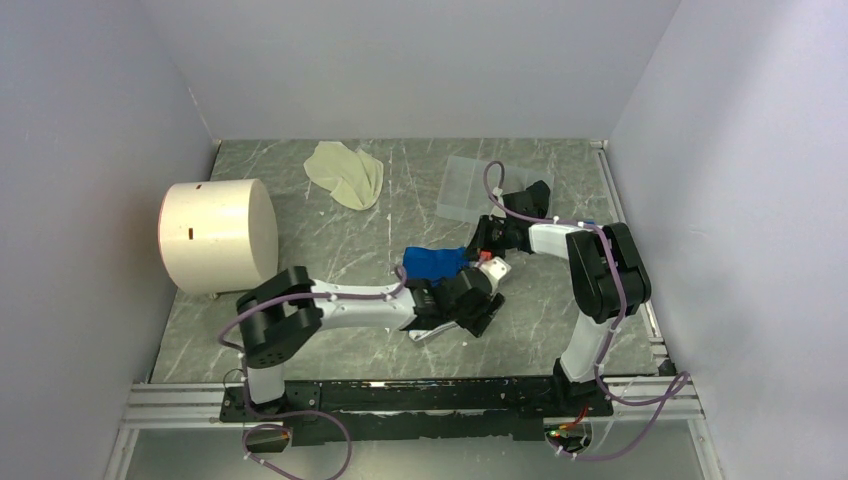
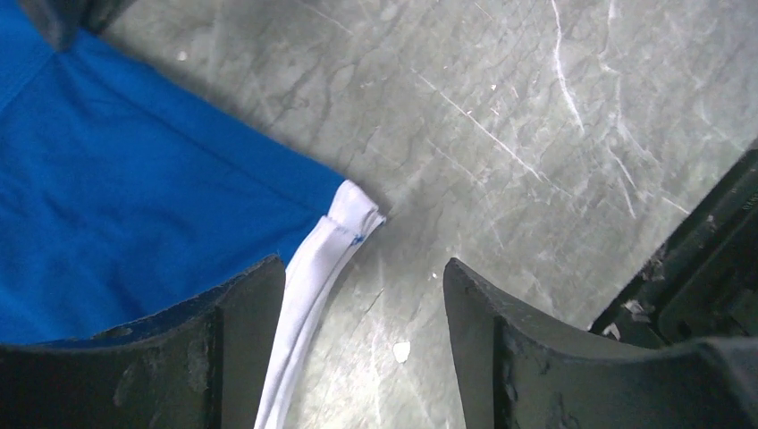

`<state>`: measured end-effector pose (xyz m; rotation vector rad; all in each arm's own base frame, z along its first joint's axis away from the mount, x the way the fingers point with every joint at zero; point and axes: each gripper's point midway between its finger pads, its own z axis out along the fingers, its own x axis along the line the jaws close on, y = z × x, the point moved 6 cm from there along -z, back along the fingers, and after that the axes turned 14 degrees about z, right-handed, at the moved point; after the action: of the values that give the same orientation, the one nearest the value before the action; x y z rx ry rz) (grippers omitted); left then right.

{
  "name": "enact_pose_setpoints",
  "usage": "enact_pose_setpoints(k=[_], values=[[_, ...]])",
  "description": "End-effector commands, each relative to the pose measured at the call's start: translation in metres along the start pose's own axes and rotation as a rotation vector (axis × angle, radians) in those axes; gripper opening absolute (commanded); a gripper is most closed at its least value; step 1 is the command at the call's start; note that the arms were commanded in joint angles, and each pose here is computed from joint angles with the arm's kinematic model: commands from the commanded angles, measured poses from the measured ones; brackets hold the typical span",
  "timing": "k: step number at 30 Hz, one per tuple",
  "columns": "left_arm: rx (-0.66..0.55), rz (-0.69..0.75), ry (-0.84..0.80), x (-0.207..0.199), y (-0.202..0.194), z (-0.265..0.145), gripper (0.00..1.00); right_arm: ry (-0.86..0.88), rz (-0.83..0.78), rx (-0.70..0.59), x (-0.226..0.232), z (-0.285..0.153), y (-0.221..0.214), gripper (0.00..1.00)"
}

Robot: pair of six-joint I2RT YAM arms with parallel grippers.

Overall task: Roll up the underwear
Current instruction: Fold the underwear at the center of the board.

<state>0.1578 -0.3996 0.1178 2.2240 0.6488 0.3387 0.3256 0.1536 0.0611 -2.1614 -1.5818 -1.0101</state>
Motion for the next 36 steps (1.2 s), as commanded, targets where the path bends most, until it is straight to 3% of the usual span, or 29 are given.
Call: enact_pose_setpoints(k=[1, 6, 18, 24, 36], values=[[-0.041, 0.067, 0.058, -0.013, 0.014, 0.016, 0.71, 0.029, 0.001, -0.024, -0.002, -0.004, 0.004, 0.14], [-0.051, 0.098, 0.165, -0.019, 0.015, 0.035, 0.71, 0.03, 0.013, -0.025, -0.007, -0.003, 0.005, 0.13], [0.116, 0.234, 0.326, -0.027, -0.001, 0.055, 0.62, 0.031, 0.032, -0.014, -0.013, -0.002, 0.008, 0.11], [0.103, 0.217, 0.331, -0.028, 0.003, 0.048, 0.61, 0.027, 0.031, -0.01, -0.014, -0.002, 0.009, 0.11], [0.175, 0.207, 0.309, -0.029, -0.024, 0.054, 0.49, 0.019, 0.018, 0.003, -0.015, -0.002, 0.008, 0.08]])
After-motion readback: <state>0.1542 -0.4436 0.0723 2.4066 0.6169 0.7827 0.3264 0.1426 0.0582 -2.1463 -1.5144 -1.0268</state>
